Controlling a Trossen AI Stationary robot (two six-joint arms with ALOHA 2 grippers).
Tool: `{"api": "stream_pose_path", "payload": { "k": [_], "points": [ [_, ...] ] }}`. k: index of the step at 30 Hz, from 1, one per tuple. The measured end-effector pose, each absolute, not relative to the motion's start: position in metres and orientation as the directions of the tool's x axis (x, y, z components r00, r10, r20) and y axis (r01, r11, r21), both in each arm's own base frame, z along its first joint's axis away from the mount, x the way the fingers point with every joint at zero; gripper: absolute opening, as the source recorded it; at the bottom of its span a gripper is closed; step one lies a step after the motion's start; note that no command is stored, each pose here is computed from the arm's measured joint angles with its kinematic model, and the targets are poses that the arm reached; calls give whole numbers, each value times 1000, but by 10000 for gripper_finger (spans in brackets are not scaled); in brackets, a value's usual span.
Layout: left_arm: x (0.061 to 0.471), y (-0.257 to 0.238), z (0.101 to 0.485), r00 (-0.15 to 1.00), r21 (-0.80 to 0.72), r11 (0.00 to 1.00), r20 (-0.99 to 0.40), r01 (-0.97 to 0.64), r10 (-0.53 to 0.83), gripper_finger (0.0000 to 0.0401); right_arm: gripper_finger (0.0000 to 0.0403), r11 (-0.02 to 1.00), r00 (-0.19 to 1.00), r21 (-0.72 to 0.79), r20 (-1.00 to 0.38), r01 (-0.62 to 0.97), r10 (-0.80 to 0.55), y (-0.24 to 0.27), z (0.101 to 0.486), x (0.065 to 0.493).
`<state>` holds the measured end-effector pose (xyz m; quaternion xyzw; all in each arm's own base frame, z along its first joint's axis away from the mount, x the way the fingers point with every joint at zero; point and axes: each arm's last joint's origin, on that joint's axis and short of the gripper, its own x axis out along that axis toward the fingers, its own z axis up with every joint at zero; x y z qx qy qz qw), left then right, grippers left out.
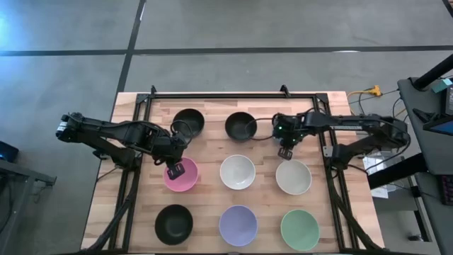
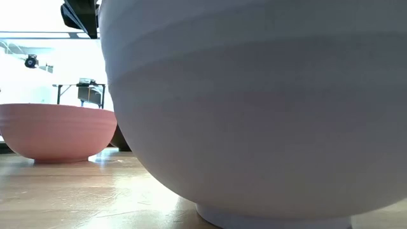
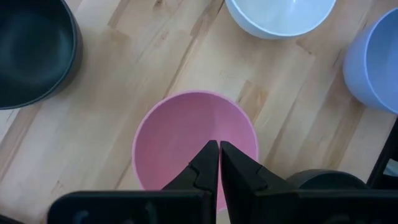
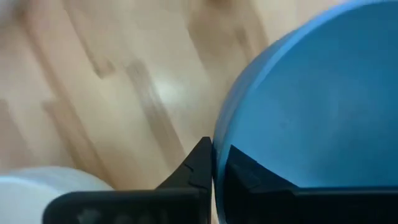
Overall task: Nest bowls inside each other
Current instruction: Stack the blue bowl on top of the left white bowl
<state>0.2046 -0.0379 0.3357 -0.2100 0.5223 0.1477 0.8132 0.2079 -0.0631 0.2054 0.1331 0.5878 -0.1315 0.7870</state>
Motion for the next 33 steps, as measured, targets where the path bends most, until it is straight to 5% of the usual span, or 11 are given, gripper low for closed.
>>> {"api": "stream_pose_path", "payload": {
  "k": [9,16,20,25,28,31,33],
  "points": [
    [205,-38,335,409,-186,871,-912,-455,19,1,9,951,633,77,-762,299,-137,-52,294,196],
    [205,-38,328,392,-164,872,-919,-462,35,1,9,953,963,297,-268,60,23,-30,339,190],
    [206,-38,323,386,-155,872,-922,-465,42,1,9,844,988,514,49,-150,146,-17,334,197],
    [210,-38,319,379,-131,872,-923,-471,66,1,9,732,880,501,363,-462,306,11,316,211],
    [213,-38,317,368,-124,873,-927,-473,68,1,9,697,855,496,269,-517,442,29,298,227],
    [214,-39,315,359,-118,873,-931,-473,69,1,9,662,817,579,14,-476,576,51,285,249],
    [215,-39,315,357,-117,873,-932,-473,68,1,9,726,787,532,-167,-435,594,63,279,262]
  ]
}}
